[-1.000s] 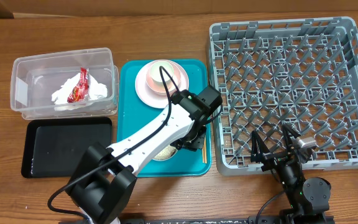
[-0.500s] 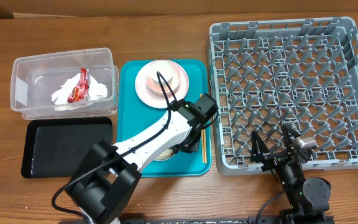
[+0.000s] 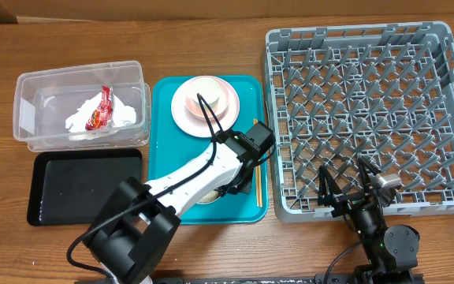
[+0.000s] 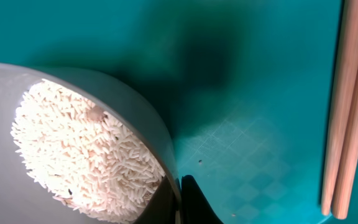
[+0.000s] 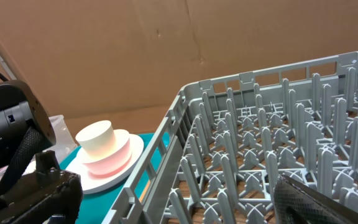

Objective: Sort waste into correct bins and load items into the dishwasher
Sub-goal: 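Grasp the rim of the white rice bowl with the left gripper, then lift the rice bowl with the left gripper over the black tray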

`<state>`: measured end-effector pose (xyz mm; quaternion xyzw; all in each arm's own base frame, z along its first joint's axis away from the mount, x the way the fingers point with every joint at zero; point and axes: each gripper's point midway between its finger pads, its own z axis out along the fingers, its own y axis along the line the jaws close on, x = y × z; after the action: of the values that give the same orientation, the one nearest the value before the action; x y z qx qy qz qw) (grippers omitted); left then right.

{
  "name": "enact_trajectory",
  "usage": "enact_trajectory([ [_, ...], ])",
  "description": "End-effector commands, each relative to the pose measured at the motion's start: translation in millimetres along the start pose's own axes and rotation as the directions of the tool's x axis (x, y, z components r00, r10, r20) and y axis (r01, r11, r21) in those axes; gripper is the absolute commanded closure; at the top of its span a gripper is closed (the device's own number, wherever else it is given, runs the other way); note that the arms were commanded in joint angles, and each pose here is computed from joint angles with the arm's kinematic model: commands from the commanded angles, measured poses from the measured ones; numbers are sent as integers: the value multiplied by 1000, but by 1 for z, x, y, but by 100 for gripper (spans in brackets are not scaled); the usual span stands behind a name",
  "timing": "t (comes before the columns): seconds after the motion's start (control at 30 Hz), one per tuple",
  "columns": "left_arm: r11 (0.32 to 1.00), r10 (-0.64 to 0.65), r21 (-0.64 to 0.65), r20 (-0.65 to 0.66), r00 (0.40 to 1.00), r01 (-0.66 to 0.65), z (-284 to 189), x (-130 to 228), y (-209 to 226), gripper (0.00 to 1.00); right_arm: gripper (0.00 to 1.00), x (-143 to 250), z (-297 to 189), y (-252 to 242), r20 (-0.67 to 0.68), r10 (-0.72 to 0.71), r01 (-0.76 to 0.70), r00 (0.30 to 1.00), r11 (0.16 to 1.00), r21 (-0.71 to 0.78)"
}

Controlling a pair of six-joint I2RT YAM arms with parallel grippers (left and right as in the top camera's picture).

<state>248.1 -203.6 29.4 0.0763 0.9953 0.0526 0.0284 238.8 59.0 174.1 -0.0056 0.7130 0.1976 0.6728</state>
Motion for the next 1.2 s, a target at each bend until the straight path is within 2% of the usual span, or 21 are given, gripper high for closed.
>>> enact_trajectory([
  [0.0, 1000, -13, -14, 2, 1000, 13, 2, 0, 4, 96, 0, 0, 0, -2, 9, 1, -1, 1000, 1000, 8],
  [0.3, 997, -69, 27, 8, 998, 69, -39, -19, 23, 96, 0, 0, 0, -2, 9, 1, -1, 1000, 1000, 8],
  [0.47, 980, -99, 175, 13, 995, 96, -78, -28, 43, 96, 0, 0, 0, -2, 9, 1, -1, 1000, 1000, 8],
  [0.63, 937, -195, 301, 27, 980, 178, -113, -27, 83, 96, 0, 0, 0, -2, 9, 1, -1, 1000, 1000, 8],
  [0.9, 884, -367, 321, 24, 930, 340, -130, -15, 158, 96, 0, 0, 0, -2, 9, 1, -1, 1000, 1000, 8],
  [1.17, 843, -442, 337, -13, 897, 420, -127, -8, 192, 96, 0, 0, 0, -2, 9, 1, -1, 1000, 1000, 8],
])
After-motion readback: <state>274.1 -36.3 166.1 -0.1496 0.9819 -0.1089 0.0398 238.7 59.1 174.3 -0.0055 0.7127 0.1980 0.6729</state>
